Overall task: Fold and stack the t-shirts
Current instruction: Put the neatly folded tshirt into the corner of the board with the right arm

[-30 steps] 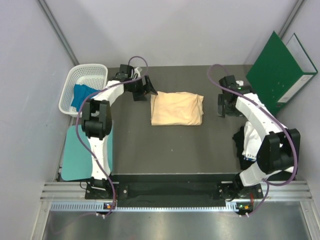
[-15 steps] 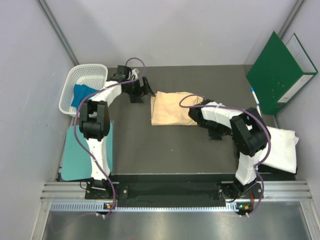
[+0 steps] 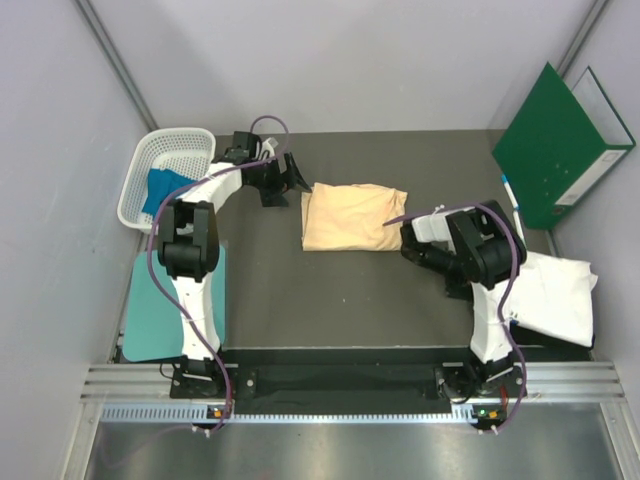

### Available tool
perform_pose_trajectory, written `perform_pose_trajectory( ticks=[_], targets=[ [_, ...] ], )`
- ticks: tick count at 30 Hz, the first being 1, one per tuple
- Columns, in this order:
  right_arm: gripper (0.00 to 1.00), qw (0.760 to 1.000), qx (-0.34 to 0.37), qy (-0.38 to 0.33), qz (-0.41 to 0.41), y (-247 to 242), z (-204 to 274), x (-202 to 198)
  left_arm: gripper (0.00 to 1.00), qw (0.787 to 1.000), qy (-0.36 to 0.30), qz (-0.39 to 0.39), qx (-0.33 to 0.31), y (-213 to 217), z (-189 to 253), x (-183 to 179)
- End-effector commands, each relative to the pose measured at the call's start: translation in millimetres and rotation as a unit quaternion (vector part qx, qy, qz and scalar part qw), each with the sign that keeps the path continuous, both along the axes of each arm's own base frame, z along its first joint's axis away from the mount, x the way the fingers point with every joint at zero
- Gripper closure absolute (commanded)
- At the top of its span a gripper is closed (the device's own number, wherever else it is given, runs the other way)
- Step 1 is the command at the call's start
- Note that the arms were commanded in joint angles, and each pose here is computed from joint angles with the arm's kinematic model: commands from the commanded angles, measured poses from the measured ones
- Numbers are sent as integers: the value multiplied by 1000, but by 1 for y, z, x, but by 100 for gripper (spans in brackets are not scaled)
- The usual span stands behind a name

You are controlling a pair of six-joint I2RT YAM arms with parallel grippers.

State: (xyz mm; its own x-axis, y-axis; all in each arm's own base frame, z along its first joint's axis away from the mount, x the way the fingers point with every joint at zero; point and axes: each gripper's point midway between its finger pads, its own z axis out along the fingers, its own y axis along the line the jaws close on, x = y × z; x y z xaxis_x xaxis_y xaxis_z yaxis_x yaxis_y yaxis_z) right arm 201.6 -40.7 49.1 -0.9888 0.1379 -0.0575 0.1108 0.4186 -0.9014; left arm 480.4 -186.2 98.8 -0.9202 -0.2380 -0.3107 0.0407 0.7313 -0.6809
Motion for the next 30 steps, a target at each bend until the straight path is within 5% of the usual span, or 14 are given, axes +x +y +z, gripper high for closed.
perform_pose_trajectory(
  ticks=[1, 2, 3, 6, 13, 19, 30],
  targets=[
    [22, 999, -20, -29, -34, -18, 3, 9, 1, 999, -24, -8, -29, -5, 19, 5],
    [30, 998, -22, -28, -42, -24, 3, 12, 1, 999, -26, -7, -30, -5, 21, 5],
    [58, 998, -23, -28, -47, -29, 3, 15, 1, 999, -26, -7, -29, -5, 21, 6],
    [100, 998, -24, -32, -54, -37, 5, 23, 1, 999, -29, -7, -31, -4, 22, 7],
    [100, 998, 8, -60, -12, -20, 16, 47, 1, 999, -28, -3, -27, 1, 22, 7],
    [100, 996, 61, -44, 57, 42, 8, 69, 1, 999, -28, -2, -23, 3, 20, 8],
    [100, 953, 256, -25, 161, 178, -4, 97, 1, 1000, -20, -1, -20, 4, 16, 8]
  ],
)
